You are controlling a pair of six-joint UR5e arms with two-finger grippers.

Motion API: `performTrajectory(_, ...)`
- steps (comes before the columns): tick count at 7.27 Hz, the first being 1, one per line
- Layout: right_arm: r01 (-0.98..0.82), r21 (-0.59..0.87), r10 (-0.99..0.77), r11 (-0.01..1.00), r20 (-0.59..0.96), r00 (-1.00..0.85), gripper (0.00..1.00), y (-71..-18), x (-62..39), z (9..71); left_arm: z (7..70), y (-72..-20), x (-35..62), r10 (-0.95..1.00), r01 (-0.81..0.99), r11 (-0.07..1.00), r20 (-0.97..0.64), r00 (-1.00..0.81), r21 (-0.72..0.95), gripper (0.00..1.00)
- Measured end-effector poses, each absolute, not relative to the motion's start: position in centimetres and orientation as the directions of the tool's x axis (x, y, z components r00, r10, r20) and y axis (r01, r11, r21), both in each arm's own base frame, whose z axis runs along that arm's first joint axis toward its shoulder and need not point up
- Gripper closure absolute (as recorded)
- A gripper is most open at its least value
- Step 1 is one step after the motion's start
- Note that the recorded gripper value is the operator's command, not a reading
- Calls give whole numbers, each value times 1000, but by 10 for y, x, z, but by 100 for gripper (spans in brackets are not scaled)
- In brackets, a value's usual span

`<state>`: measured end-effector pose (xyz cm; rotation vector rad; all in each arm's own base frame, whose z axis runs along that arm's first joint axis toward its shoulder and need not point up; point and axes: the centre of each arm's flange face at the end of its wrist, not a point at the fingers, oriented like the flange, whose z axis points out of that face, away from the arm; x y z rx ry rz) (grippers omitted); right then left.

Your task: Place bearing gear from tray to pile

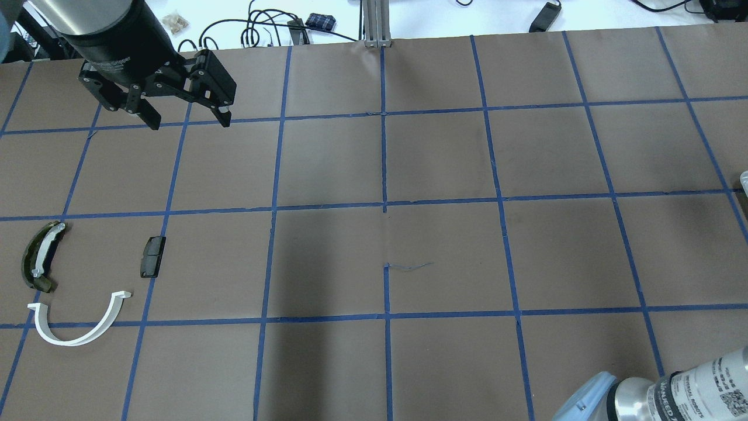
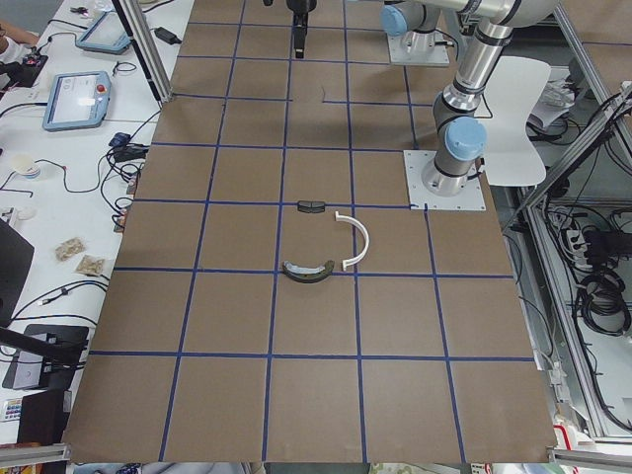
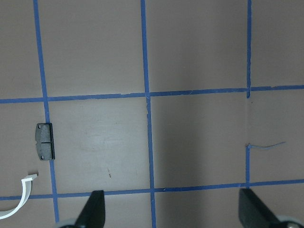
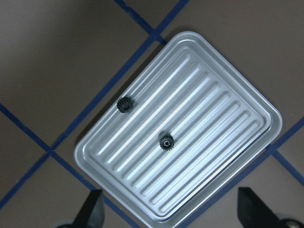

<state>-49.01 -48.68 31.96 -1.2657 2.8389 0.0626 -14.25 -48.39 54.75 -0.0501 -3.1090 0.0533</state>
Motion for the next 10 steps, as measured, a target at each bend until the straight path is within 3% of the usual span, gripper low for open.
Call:
performTrajectory(3, -697, -52, -699, 715, -22, -715, 0, -460, -520, 242, 547, -483, -143, 33, 32, 999, 32, -999, -34, 0)
performTrajectory(8, -639, -110, -637, 761, 55, -769, 0, -441, -480, 189, 547, -483, -143, 34, 33, 999, 33, -999, -34, 0)
performTrajectory(9, -641, -111, -640, 759, 55, -767, 5, -441, -479, 186, 547, -483, -143, 33, 32, 999, 33, -999, -34, 0)
performTrajectory(10, -648, -111, -646, 753, 58, -761, 19, -441, -479, 186, 547, -483, -143, 33, 32, 999, 33, -999, -34, 0)
